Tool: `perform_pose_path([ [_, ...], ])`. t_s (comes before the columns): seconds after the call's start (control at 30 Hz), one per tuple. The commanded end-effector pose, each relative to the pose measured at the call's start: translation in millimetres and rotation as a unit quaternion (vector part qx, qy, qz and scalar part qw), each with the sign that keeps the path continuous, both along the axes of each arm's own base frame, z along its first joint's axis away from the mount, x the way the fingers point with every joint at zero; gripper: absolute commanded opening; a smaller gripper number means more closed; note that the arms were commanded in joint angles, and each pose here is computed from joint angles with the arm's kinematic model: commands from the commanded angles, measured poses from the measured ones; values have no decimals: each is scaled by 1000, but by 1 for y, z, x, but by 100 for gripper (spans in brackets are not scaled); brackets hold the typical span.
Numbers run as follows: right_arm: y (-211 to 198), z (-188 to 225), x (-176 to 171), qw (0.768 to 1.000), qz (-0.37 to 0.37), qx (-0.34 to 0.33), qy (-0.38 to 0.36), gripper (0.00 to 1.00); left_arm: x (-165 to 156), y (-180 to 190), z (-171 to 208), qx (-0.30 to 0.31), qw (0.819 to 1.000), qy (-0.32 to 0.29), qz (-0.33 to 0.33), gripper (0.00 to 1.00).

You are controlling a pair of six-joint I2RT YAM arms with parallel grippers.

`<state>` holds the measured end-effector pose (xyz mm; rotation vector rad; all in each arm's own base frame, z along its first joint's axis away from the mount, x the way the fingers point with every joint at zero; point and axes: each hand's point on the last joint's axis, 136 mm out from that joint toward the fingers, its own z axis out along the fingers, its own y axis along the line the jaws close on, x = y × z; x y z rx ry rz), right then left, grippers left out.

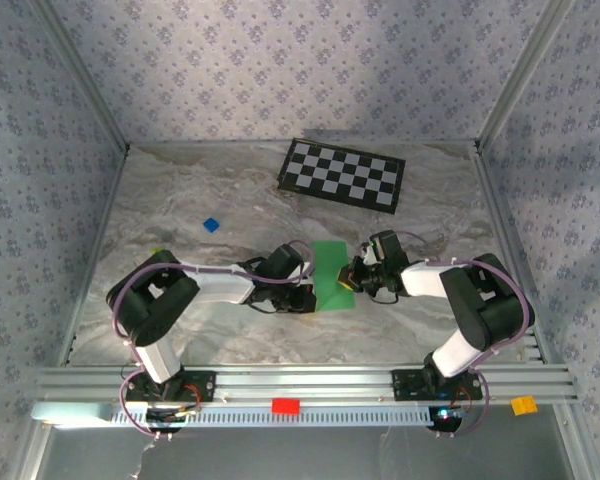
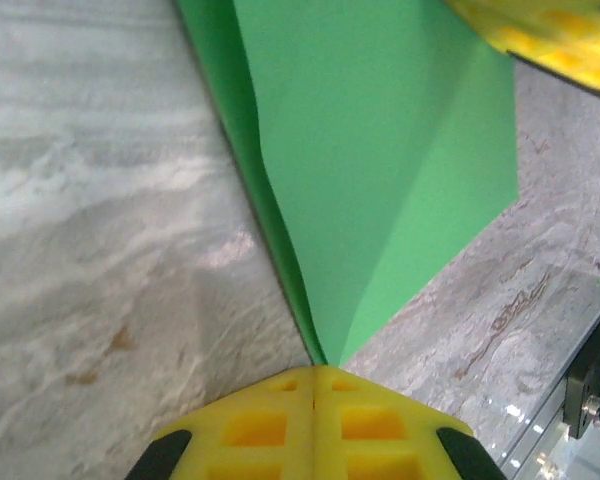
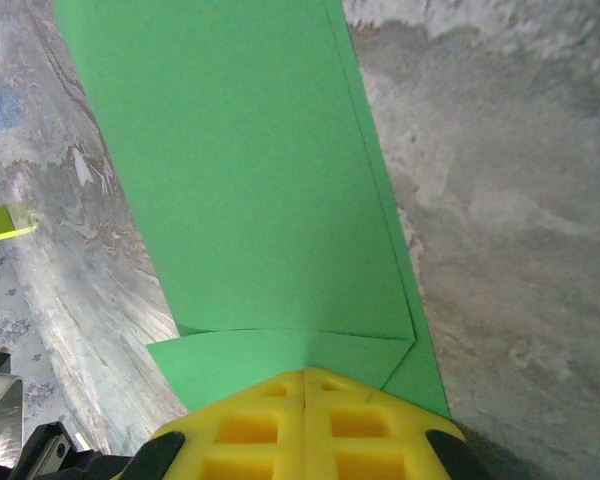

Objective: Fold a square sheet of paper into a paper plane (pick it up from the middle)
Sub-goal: Fold the triangle a second time at the center of the table.

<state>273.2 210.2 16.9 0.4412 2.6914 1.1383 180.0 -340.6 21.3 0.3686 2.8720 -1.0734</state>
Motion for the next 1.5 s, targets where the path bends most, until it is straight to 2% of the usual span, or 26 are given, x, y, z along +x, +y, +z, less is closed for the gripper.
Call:
perform_pose_path([
  [0.0,-26,-37,-19,996,-26,-70,55,0,11,-13,31,-23,999,-26,-4,3],
  [0.17,-27,-39,-19,995,-27,-72,58,0,32,-43,48,-61,998,-29,4,4],
  [0.37,-25,-38,-19,996,-25,-68,57,0,46,-58,26,-42,999,-12,11,5],
  [0.6,-26,-39,-20,996,-26,-69,57,0,40,-52,0,-14,1000,7,13,4],
  [0.87,-28,-42,-22,995,-27,-73,61,0,18,-23,-13,30,999,17,3,4],
  [1.13,-28,-41,-22,995,-27,-74,61,0,5,-8,-3,51,999,-5,-17,6],
  [1.37,-29,-40,-22,995,-28,-75,60,0,15,-28,34,14,998,-47,-27,7],
  [1.47,-28,-40,-22,995,-28,-74,60,0,17,-35,36,4,998,-48,-31,8],
])
